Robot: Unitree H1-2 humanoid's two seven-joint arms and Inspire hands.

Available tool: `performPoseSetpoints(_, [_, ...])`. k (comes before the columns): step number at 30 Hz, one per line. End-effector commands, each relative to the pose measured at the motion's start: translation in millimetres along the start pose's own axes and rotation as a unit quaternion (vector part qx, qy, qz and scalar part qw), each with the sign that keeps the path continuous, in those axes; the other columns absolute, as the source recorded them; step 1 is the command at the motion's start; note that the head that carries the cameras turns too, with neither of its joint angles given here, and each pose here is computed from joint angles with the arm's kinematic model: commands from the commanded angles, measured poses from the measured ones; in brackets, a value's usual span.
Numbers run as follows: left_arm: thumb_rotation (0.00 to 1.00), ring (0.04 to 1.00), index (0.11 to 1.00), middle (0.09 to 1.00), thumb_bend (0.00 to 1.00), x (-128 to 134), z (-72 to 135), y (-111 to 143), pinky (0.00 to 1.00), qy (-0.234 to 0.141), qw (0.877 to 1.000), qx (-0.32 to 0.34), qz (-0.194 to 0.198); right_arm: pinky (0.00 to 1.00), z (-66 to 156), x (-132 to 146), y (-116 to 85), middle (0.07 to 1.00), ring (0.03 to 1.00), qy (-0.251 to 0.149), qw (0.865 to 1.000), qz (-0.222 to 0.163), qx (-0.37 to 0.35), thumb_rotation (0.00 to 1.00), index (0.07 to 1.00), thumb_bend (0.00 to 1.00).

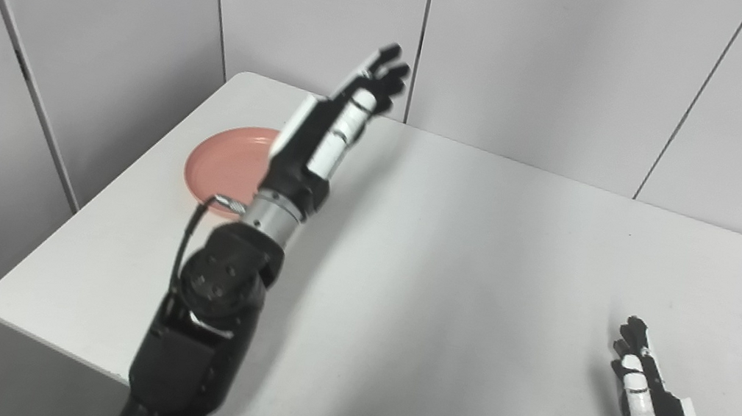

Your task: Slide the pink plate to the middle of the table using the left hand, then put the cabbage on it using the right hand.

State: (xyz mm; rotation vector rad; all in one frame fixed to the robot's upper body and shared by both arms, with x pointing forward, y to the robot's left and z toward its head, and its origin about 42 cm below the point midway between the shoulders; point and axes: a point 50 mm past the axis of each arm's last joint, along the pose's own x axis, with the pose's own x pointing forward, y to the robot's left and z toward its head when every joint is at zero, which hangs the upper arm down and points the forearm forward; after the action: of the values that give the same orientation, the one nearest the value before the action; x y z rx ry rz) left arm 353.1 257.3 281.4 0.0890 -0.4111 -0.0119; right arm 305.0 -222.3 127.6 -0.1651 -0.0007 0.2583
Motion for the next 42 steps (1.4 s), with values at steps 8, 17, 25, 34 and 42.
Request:
performPoseSetpoints(8, [1.00,0.922,0.909,0.921,0.46,42,15,74,0.96,-0.020,0.997,0.014,0.069,1.00,-4,-5,-5,1.000,1.000,0.021,1.000,0.004,0.004,1.00,1.000,0.10])
performPoseSetpoints(17, [1.00,0.924,0.902,0.915,0.43,42,5,136,0.95,0.002,0.991,0.031,0.129,1.00,-2,-6,-5,1.000,1.000,0.017,1.000,0.002,0.005,1.00,1.000,0.08])
performPoseSetpoints(25, [1.00,0.927,0.904,0.917,0.42,30,-9,164,0.94,0.021,0.985,0.014,0.170,1.00,-1,-8,-6,1.000,1.000,0.015,1.000,0.007,0.005,1.00,1.000,0.06])
performPoseSetpoints(34, [1.00,0.926,0.906,0.920,0.41,14,-33,176,0.93,0.046,0.980,-0.005,0.192,1.00,3,-11,-8,1.000,1.000,0.017,1.000,0.010,0.009,1.00,1.000,0.07])
performPoseSetpoints(42, [1.00,0.920,0.911,0.919,0.40,9,-51,187,0.94,0.075,0.975,-0.010,0.210,1.00,5,-11,-7,1.000,1.000,0.016,1.000,0.008,0.008,1.00,1.000,0.06])
